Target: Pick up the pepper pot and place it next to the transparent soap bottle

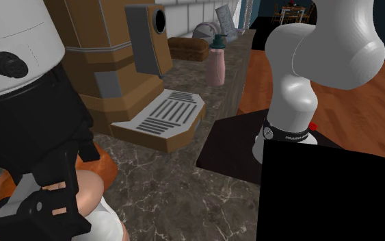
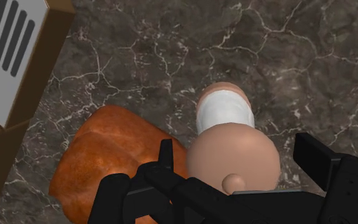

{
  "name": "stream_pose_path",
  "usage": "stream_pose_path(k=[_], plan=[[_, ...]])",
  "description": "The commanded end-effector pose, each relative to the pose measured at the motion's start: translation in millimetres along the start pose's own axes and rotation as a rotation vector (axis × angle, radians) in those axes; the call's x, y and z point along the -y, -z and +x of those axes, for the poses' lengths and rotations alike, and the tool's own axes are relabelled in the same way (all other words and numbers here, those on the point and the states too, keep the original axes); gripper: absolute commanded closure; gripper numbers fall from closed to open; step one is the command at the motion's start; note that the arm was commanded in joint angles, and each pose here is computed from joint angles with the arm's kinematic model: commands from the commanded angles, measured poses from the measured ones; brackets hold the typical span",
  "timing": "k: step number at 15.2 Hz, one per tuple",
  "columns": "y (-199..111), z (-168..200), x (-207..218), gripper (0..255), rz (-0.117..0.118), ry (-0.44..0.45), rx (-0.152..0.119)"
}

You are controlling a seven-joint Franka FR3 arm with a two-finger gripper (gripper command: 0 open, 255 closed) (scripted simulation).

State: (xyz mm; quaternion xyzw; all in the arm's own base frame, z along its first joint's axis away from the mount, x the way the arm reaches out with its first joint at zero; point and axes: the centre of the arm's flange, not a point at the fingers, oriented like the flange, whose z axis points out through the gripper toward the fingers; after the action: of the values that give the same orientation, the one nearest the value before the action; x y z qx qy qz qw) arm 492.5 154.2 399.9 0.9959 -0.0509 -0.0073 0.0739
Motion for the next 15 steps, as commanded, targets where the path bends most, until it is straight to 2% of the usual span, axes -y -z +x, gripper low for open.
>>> stream_pose_path(k=[1, 8, 9, 15], plan=[[-5.5, -0.7, 0.2, 0, 0.0, 0.0, 0.0], [-5.5, -0.6, 0.2, 0, 0.0, 0.0, 0.0], [-5.5, -0.6, 0.2, 255, 0.0, 0.0, 0.0], [-5.4, -0.5, 0.3, 255, 0.0, 0.0, 0.0]])
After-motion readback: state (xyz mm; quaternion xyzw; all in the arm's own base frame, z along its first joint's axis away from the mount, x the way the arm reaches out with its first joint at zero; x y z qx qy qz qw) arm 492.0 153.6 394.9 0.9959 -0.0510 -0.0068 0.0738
